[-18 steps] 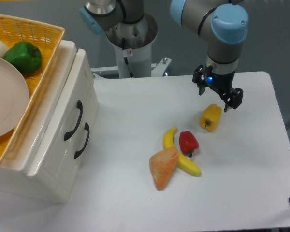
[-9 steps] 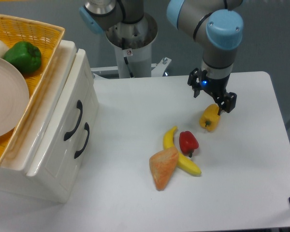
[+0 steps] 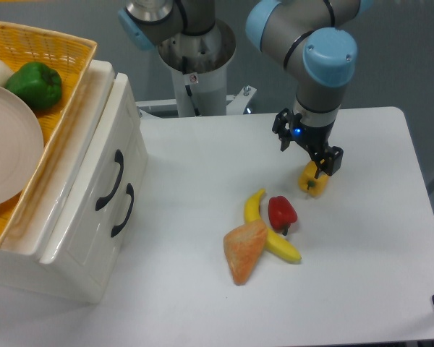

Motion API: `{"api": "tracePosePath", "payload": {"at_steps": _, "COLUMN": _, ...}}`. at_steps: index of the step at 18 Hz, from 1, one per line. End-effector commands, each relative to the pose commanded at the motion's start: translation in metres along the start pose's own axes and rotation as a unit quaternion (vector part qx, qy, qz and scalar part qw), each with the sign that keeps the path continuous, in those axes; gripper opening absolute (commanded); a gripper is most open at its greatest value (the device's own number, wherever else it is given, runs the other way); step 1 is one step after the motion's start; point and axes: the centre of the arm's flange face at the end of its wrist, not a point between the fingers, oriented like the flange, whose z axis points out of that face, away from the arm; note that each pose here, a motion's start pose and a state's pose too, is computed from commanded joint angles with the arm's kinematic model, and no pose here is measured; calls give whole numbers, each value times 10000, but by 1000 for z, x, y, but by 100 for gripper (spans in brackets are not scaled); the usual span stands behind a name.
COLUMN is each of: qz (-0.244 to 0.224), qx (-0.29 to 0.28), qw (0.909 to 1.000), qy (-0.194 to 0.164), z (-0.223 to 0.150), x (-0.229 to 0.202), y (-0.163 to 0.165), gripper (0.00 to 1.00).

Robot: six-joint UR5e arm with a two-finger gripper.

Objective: Slide open the top white drawer
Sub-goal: 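Raise the gripper and move it away from the yellow pepper toward the cabinet, then move the gripper to the black handle of the upper white drawer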

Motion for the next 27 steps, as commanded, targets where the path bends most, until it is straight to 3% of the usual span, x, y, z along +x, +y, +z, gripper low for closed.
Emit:
{"api": "tracePosePath", "payload": {"at_steps": 5, "qz": -1079, "qx": 73, "qw": 9941, "qy": 30, "z": 4, "x": -3, "y": -34, "gripper": 100}}
{"api": "tracePosePath", "payload": {"at_steps": 11, "qz": -1608, "qx": 295, "qw": 9863, "qy": 235, "z": 15, "x": 4, "y": -65, "gripper": 100}}
{"api": "tracePosePath", "payload": {"at_steps": 19, "qz": -2955, "qx": 631, "qw": 9504, "qy": 733, "z": 13, "x": 24, "y": -96, "gripper": 100}}
{"api": "tracePosePath", "payload": {"at_steps": 27, "qz": -3573, "qx": 552, "qw": 9262, "qy": 1066, "z": 10, "x": 48, "y": -129, "gripper": 100}}
